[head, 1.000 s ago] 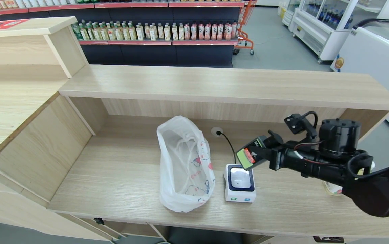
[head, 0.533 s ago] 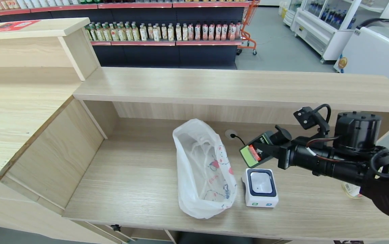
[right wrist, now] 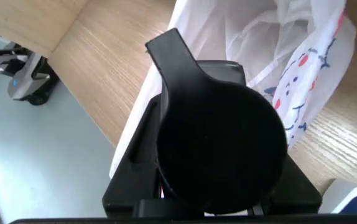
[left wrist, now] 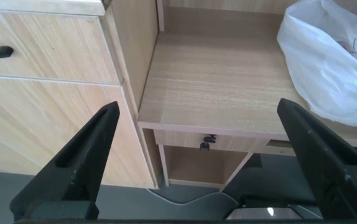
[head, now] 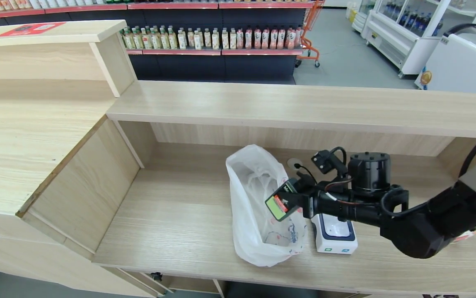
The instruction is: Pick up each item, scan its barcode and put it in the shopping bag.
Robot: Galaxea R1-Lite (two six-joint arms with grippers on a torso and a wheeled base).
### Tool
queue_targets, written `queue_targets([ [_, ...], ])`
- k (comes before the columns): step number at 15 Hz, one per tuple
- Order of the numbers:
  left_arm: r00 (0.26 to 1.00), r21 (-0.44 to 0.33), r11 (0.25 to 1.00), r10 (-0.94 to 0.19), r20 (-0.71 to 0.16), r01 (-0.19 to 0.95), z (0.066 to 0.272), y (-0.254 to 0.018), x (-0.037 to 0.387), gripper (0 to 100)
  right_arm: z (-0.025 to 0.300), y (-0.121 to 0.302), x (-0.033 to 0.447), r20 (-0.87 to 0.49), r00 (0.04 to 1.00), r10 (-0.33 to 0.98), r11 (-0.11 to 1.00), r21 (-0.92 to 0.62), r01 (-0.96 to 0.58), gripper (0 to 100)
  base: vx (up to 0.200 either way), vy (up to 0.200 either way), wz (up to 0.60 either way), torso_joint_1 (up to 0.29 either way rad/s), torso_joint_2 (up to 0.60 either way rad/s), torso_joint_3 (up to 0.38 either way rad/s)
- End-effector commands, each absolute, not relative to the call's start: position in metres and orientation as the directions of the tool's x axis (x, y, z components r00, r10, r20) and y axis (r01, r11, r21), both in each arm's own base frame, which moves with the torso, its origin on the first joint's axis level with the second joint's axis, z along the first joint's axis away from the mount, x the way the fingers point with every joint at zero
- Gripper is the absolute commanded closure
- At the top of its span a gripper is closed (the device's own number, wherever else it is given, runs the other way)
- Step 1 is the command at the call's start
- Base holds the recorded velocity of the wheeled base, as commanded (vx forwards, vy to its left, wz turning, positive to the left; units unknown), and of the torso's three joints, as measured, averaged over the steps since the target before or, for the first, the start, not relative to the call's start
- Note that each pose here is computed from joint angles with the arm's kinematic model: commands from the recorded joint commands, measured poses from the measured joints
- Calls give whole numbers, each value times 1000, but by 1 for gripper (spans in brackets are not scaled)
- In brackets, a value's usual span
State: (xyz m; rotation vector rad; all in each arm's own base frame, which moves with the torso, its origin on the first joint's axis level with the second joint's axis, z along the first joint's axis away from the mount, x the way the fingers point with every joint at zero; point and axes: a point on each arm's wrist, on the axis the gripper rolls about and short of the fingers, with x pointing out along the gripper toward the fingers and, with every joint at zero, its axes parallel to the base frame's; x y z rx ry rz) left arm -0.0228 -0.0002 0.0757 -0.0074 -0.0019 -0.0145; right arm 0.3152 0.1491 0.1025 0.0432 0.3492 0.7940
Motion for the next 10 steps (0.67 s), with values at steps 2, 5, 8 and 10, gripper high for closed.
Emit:
queue_targets([
  [2, 1000, -8, 1000, -14, 2, 14, 76, 0, -23, 0, 70, 158, 324, -352, 618, 703, 700, 189, -688, 100, 0, 0, 0, 0, 0, 0],
  [5, 1000, -8, 1000, -14, 3, 14, 76, 0, -23, 0, 49, 159, 326, -388, 604, 696, 687, 116, -717, 100, 0, 0, 0, 0, 0, 0],
  [8, 1000, -8, 1000, -14, 2, 14, 76, 0, -23, 0, 31, 165, 331, -359, 610, 706, 661, 23, -750, 100, 0, 0, 0, 0, 0, 0],
  [10, 1000, -8, 1000, -14, 3, 14, 76, 0, -23, 0, 21, 169, 335, -363, 606, 708, 639, -37, -769, 100, 0, 0, 0, 0, 0, 0],
])
